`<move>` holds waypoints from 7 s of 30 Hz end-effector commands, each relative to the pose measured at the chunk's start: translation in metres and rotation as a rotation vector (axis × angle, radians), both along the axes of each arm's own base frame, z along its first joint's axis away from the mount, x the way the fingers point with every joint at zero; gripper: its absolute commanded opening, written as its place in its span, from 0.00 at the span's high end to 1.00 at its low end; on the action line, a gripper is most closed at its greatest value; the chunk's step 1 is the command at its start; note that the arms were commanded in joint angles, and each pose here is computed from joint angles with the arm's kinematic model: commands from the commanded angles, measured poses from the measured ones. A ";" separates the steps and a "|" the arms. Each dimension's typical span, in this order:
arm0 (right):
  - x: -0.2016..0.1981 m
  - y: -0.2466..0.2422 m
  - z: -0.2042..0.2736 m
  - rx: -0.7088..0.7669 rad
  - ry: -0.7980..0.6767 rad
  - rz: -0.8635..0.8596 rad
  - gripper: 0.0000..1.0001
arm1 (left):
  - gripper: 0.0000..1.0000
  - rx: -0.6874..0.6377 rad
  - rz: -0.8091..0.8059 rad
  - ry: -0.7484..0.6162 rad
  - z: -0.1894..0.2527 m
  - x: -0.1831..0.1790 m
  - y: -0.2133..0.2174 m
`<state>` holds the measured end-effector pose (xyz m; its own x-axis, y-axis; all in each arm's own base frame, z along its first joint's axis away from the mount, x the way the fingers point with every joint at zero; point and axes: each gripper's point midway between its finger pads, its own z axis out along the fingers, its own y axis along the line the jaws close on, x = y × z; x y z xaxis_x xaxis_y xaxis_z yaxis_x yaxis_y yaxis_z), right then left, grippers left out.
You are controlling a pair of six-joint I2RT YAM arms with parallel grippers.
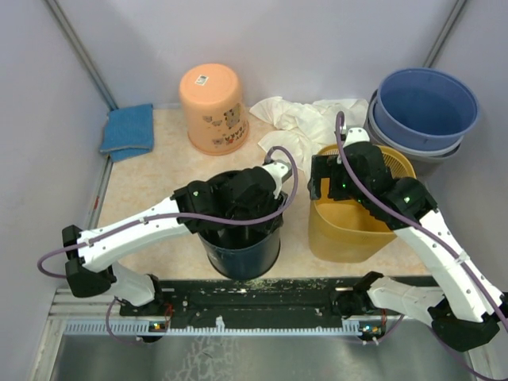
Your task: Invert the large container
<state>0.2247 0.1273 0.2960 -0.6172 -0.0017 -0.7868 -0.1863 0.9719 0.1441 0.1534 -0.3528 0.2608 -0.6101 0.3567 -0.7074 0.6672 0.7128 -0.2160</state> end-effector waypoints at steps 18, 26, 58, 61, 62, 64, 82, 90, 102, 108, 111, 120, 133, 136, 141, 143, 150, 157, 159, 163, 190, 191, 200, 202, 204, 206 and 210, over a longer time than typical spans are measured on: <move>0.018 0.007 0.016 0.044 -0.083 -0.013 0.03 | 0.56 0.128 0.495 -0.119 -0.015 0.122 0.149; 0.021 0.010 0.038 0.068 -0.145 0.005 0.03 | 0.16 0.151 0.524 -0.111 -0.001 0.136 0.141; 0.015 -0.003 0.065 0.142 -0.295 -0.022 0.03 | 1.00 -0.649 0.347 -0.067 0.140 0.136 0.069; 0.013 -0.002 0.078 0.182 -0.348 -0.009 0.03 | 1.00 -0.746 0.346 -0.010 0.138 0.137 0.081; 0.012 -0.001 0.082 0.193 -0.362 0.000 0.02 | 1.00 -0.767 0.366 0.003 0.134 0.142 0.090; 0.010 0.003 0.089 0.217 -0.388 0.026 0.02 | 1.00 -0.806 0.384 0.026 0.124 0.148 0.103; 0.055 0.139 0.149 0.379 -0.348 0.496 0.02 | 0.67 -0.881 0.685 0.202 -0.007 0.154 0.233; 0.107 0.171 0.072 0.251 -0.120 0.465 0.02 | 0.48 -0.736 0.753 0.204 -0.035 0.156 0.248; 0.128 0.197 -0.018 0.243 0.117 0.477 0.08 | 0.46 -0.648 0.759 0.217 -0.049 0.152 0.253; 0.121 0.200 -0.024 0.393 0.184 0.539 0.27 | 0.33 -0.623 0.744 0.238 -0.055 0.151 0.252; 0.109 0.205 -0.013 0.456 0.184 0.604 0.33 | 0.33 -0.613 0.737 0.250 -0.058 0.151 0.252; 0.095 0.211 0.000 0.544 0.196 0.655 0.64 | 0.31 -0.601 0.694 0.324 -0.071 0.149 0.245; 0.107 0.160 0.084 0.419 -0.125 0.450 1.00 | 0.01 -0.515 0.693 0.254 -0.055 0.151 0.255; 0.114 0.145 0.103 0.324 -0.244 0.375 1.00 | 0.01 -0.477 0.716 0.204 -0.045 0.153 0.264; 0.115 0.140 0.122 0.131 -0.364 0.303 1.00 | 0.01 -0.430 0.777 0.115 -0.027 0.156 0.279; 0.109 0.148 0.126 0.071 -0.403 0.316 1.00 | 0.01 -0.421 0.799 0.090 -0.022 0.157 0.284; 0.077 0.212 0.100 -0.016 -0.398 0.490 1.00 | 0.01 -0.423 0.841 0.045 0.003 0.156 0.290; 0.038 0.272 0.072 0.136 -0.281 0.715 1.00 | 0.01 -0.429 0.934 -0.070 0.041 0.154 0.308; 0.027 0.282 0.071 0.168 -0.250 0.771 0.81 | 0.01 -0.429 0.939 -0.089 0.050 0.153 0.309; 0.016 0.284 0.070 0.199 -0.232 0.813 0.34 | 0.01 -0.447 0.810 -0.133 0.078 0.150 0.295; 0.036 -0.079 0.142 -0.070 -0.473 -0.302 0.14 | 0.14 0.181 0.283 -0.336 0.058 0.113 0.028; 0.029 -0.086 0.144 -0.068 -0.484 -0.322 0.14 | 0.18 0.188 0.280 -0.326 0.051 0.113 0.025; 0.008 -0.097 0.150 -0.009 -0.530 -0.333 0.16 | 0.55 0.369 0.422 -0.234 -0.013 0.120 0.061; 0.013 -0.081 0.141 0.000 -0.490 -0.263 0.16 | 0.58 0.386 0.477 -0.204 -0.019 0.120 0.083; 0.018 -0.058 0.128 0.025 -0.432 -0.171 0.16 | 0.59 0.390 0.531 -0.167 -0.026 0.119 0.109; 0.022 -0.033 0.112 0.053 -0.362 -0.069 0.16 | 0.59 0.361 0.592 -0.125 -0.028 0.119 0.135; 0.023 0.005 0.083 0.092 -0.219 0.076 0.15 | 0.57 0.282 0.729 -0.076 -0.024 0.119 0.192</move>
<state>0.2489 0.0881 0.4103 -0.2835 0.0687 -0.9565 -0.1352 0.9846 0.1108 0.2907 -0.2334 0.2682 -0.5935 0.1209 -0.7957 0.1624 0.9863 0.0287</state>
